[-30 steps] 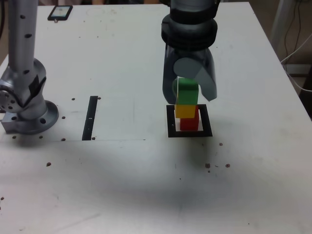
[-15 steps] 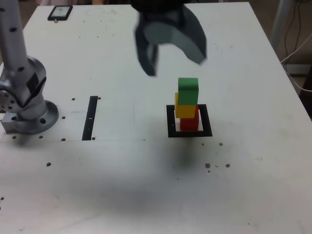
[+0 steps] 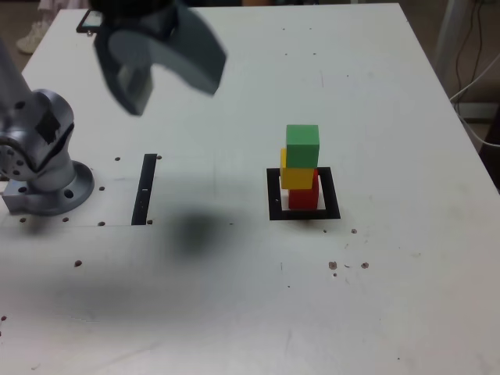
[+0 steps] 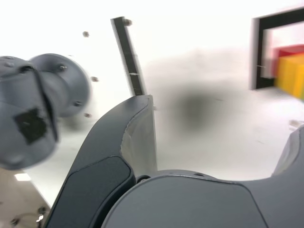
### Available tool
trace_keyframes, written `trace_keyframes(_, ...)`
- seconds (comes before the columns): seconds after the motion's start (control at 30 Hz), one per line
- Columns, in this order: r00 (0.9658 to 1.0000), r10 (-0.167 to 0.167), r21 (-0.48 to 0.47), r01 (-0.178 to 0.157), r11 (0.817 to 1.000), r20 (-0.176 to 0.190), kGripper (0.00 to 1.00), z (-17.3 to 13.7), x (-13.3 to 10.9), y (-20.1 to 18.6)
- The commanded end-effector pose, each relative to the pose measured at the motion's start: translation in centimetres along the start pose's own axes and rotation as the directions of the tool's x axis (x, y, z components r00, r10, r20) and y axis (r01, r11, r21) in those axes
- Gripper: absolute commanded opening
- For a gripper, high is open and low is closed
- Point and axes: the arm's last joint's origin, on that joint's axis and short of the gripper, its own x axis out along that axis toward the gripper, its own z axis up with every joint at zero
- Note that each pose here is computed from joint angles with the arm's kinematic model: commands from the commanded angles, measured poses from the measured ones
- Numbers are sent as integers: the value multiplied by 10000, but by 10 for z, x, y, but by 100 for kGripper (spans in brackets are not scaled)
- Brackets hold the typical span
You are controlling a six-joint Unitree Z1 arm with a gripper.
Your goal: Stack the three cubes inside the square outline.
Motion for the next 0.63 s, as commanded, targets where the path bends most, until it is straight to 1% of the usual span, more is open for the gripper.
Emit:
trace_keyframes(0.0, 9985, 27, -51, -30, 10000, -539, 99, -13, 23, -1)
trace_keyframes(0.13, 9969, -105, -280, 83, 9996, -784, 99, -26, 49, -4)
trace_keyframes(0.3, 9928, -394, -642, 322, 9974, -1135, 99, -42, 74, -7)
trace_keyframes(0.4, 9919, -485, -899, 380, 9952, -1173, 99, -54, 84, -8)
trace_keyframes(0.53, 9917, -458, -1188, 314, 9924, -1204, 99, -68, 91, -7)
trace_keyframes(0.6, 9912, -474, -1266, 317, 9915, -1234, 99, -71, 92, -7)
